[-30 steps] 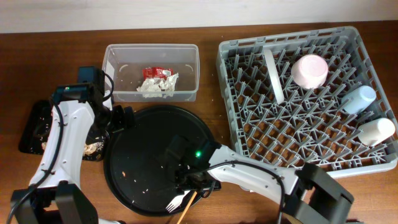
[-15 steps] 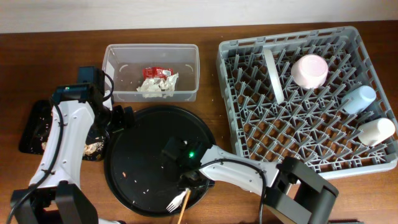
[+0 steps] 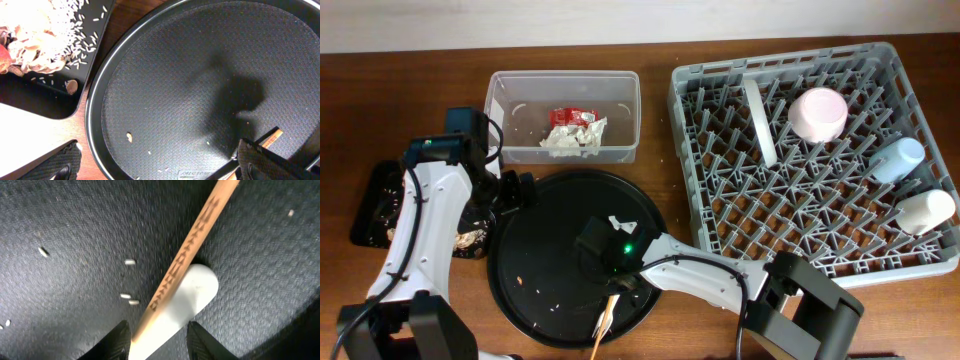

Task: Sort waste into correct bins and load items into the dishwasher rack
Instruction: 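Reach the right gripper to the round tray and grasp the wooden chopstick, then carry the chopstick into the rack and release it upright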

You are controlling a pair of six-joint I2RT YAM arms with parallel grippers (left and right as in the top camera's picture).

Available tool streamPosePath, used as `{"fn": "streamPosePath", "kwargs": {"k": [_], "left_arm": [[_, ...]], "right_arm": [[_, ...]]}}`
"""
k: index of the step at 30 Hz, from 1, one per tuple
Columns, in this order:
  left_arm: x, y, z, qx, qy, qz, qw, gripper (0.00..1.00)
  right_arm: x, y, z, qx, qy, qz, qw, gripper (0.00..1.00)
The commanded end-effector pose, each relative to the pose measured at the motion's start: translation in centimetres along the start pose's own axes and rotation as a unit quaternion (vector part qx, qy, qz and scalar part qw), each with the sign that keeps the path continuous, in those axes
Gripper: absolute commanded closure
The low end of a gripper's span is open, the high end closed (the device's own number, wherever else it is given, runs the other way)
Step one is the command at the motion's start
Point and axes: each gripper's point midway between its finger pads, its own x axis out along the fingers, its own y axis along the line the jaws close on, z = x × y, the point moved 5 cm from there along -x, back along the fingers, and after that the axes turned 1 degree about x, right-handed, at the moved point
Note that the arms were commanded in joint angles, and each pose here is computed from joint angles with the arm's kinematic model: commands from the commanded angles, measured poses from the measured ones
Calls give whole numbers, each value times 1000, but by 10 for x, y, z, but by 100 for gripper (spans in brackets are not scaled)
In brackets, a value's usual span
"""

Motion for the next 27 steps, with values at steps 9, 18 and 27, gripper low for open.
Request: {"fn": "streamPosePath", "kwargs": {"k": [9, 18, 27], "left_arm": [[2, 0, -2, -5, 5, -4, 1000, 1], [2, 0, -2, -5, 5, -4, 1000, 1], [2, -1, -2, -5, 5, -4, 1000, 1]], "right_arm": [[-5, -47, 48, 13, 5, 3, 1000, 64], [-8, -46, 18, 19, 103, 31, 994, 62], [-5, -10, -27, 10, 136, 26, 990, 62]]}}
